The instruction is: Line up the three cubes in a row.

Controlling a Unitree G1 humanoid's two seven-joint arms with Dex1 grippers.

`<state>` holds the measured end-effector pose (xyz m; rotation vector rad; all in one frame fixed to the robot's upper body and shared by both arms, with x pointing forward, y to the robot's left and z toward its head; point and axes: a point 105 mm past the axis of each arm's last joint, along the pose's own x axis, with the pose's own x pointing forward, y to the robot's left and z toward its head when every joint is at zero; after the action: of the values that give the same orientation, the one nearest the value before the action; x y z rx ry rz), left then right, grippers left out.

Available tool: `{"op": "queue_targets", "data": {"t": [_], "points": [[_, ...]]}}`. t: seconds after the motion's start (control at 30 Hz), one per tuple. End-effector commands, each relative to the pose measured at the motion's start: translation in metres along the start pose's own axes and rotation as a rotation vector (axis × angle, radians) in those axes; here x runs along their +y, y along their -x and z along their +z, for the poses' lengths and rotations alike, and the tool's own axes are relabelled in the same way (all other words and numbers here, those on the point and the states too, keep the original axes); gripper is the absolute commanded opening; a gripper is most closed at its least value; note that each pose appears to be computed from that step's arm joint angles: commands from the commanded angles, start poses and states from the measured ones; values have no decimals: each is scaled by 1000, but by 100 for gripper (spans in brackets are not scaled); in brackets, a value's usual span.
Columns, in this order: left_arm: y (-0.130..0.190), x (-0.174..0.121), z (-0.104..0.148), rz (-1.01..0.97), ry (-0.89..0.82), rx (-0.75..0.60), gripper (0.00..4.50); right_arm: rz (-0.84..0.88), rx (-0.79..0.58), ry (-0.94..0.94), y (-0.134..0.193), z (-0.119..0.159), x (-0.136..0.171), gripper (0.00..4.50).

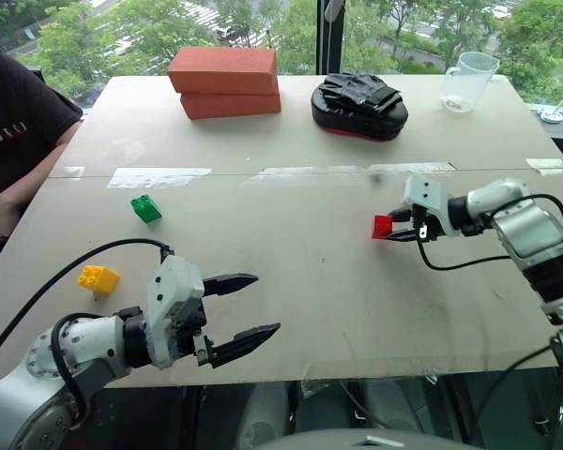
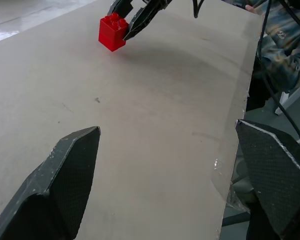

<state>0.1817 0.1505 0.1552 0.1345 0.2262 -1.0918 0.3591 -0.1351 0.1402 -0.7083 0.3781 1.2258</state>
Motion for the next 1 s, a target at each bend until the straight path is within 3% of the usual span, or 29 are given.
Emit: {"op": "queue_targets", "data": {"t": [0.03, 0.63, 0.7, 0.73, 0.8, 1.0], "points": [[2, -4, 8, -2, -55, -11, 444, 59, -14, 98, -1, 9, -4, 123], [3, -8, 6, 33, -36, -16, 444, 141, -52, 66, -22, 26, -7, 123], [3, -8, 6, 37, -34, -19, 444, 151, -42, 89, -23, 25, -5, 226], [4, -7, 5, 42, -29, -22, 444, 148, -39, 97, -23, 25, -5, 251], [6, -5, 4, 58, -14, -26, 444, 130, -50, 105, -20, 27, -7, 341], [12, 4, 0, 142, 35, -55, 444, 96, -100, 129, -7, 31, -10, 341]]}}
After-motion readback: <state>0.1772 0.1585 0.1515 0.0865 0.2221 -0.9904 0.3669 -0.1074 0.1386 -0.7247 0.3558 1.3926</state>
